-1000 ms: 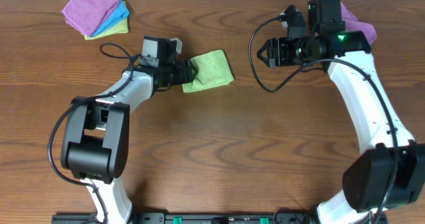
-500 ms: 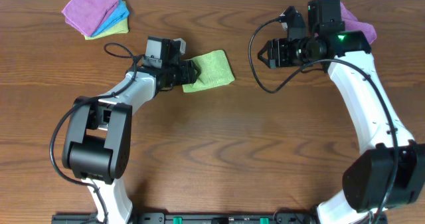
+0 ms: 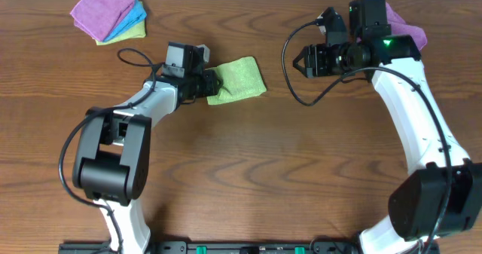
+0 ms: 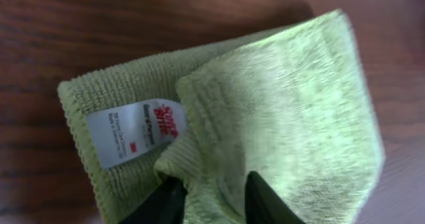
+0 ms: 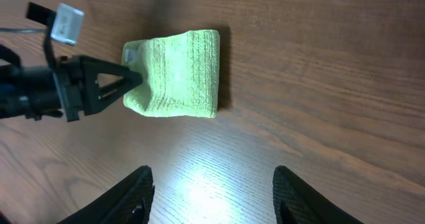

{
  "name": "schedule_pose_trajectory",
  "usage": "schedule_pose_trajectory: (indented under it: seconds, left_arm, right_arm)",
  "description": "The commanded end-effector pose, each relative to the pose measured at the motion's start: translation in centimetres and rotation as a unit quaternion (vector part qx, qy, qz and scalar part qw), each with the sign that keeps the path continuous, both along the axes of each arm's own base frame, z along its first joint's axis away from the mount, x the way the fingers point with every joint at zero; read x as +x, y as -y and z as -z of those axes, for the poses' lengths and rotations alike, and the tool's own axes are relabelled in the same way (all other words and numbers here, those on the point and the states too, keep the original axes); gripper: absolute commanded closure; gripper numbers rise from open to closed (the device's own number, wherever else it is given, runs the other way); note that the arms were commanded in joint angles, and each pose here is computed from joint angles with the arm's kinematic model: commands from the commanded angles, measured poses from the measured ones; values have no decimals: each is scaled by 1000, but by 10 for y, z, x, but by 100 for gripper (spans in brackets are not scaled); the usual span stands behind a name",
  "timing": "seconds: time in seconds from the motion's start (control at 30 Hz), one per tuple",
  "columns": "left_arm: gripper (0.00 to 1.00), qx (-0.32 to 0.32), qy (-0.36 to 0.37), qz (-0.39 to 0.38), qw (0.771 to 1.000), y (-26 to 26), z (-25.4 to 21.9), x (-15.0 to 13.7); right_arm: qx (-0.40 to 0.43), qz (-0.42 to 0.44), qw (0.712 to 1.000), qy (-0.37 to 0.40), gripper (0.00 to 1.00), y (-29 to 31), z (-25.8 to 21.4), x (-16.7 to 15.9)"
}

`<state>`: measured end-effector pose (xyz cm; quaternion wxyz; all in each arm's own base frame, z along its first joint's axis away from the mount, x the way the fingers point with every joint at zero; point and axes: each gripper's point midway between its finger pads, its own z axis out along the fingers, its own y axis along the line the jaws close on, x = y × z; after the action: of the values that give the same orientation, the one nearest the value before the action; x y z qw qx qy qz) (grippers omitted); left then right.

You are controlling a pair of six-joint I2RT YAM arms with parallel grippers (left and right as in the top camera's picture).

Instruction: Fold the cloth

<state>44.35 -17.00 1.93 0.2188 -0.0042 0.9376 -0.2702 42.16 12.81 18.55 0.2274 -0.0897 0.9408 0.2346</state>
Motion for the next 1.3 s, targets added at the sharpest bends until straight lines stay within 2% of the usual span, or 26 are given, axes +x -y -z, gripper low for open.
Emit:
schedule_pose_trajectory:
  seconds: [0.0, 0.07, 0.23, 0.27, 0.63, 1.03, 1.27]
  left_arm:
    - [73, -4, -17, 10, 1000, 4, 14, -6]
    - [75, -5, -13, 10, 1000, 5, 13, -5]
    - [93, -6, -12, 11, 1000, 5, 12, -4]
    - [94, -6, -12, 11, 1000, 5, 11, -4]
    - [94, -33, 10, 30, 999, 17, -15, 11]
    - [94, 61, 12, 42, 997, -6, -13, 14]
    - [94, 88, 9, 44, 995, -14, -8, 12]
  right_arm:
    - [-5, -3, 1000, 4, 43, 4, 0, 1]
    - [-5, -3, 1000, 4, 44, 4, 0, 1]
    - [-5, -3, 1000, 4, 45, 4, 0, 1]
    - [-5, -3, 1000, 4, 45, 4, 0, 1]
    - [-5, -3, 1000, 4, 46, 4, 0, 1]
    - [-6, -3, 1000, 4, 49, 4, 0, 1]
    - [-9, -1, 1000, 5, 49, 5, 1, 1]
